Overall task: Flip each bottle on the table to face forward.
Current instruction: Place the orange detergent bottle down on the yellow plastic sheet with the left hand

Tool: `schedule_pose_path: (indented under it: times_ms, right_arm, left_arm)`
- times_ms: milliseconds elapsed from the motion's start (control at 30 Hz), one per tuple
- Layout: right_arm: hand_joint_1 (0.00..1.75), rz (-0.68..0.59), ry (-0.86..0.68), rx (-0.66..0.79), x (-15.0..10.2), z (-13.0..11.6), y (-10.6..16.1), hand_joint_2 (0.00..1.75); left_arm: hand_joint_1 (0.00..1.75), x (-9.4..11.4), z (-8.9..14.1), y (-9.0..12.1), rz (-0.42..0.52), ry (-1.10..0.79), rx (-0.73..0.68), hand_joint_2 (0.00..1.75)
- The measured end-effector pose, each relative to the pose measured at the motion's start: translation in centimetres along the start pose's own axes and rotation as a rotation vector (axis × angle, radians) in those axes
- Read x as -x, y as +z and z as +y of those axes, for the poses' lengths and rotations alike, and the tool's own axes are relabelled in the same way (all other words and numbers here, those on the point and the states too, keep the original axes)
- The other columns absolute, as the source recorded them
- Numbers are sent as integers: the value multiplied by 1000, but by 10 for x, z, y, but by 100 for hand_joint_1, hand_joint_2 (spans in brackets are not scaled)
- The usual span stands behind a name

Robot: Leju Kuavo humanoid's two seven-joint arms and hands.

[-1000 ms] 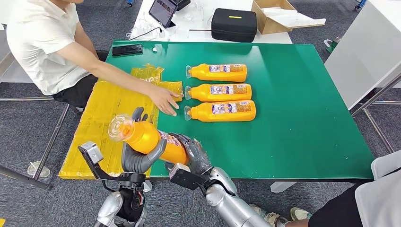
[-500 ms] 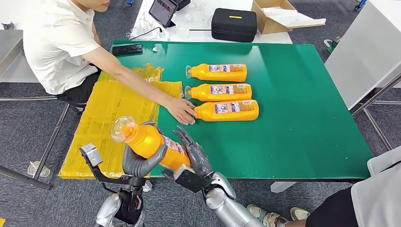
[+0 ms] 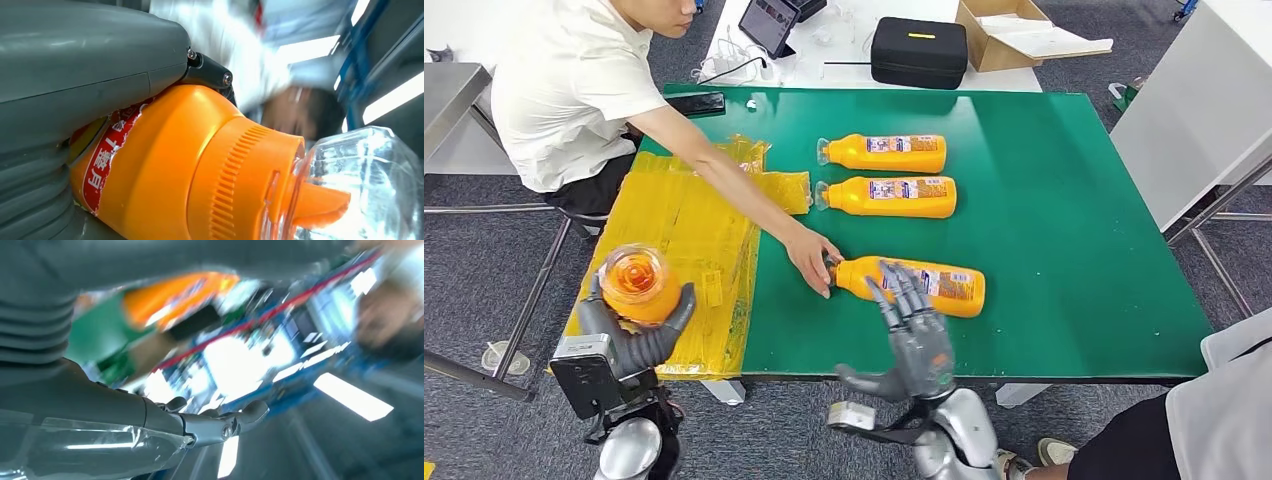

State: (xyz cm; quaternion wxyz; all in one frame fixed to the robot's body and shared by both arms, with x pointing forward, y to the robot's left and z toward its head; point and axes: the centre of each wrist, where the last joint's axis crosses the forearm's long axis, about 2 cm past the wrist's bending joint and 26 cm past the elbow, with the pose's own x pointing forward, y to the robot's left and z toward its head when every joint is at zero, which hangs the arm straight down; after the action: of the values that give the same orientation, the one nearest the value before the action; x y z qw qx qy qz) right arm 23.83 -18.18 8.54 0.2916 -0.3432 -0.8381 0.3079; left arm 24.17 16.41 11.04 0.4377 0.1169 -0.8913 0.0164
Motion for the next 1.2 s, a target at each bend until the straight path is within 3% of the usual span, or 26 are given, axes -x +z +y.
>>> schedule_pose_path:
  times_ms: [167, 333, 533, 767, 933, 967, 1000, 1100, 1133, 1200]
  right_arm:
    - [0, 76, 125, 115, 20, -41, 6, 0]
    - [0, 110, 150, 170, 25, -56, 10, 0]
    - [0, 112, 132, 179, 23, -55, 9, 0]
    - [0, 109, 115, 174, 21, -51, 8, 0]
    - [0, 81, 69, 163, 15, -40, -1, 0]
    - [0, 75, 56, 159, 13, -37, -2, 0]
    - [0, 71, 43, 155, 12, -34, -3, 0]
    - [0, 60, 6, 143, 8, -26, -6, 0]
    - [0, 55, -6, 140, 6, -24, -7, 0]
    - [0, 43, -27, 131, 4, -19, -10, 0]
  left_arm:
    - [175, 9, 15, -5, -53, -160, 35, 175]
    - [175, 21, 21, -6, -75, -300, 125, 175]
    - [175, 46, 25, -4, -53, -462, 318, 175]
    - [175, 61, 29, -1, -23, -511, 404, 175]
    - [175, 81, 26, 0, 11, -580, 590, 175]
    - [169, 86, 26, 1, 17, -595, 625, 175]
    - [149, 91, 26, 2, 19, -610, 659, 175]
    - [42, 104, 28, 3, 19, -661, 771, 175]
    - [21, 107, 29, 4, 19, -682, 819, 175]
    - [11, 114, 32, 4, 21, -721, 921, 175]
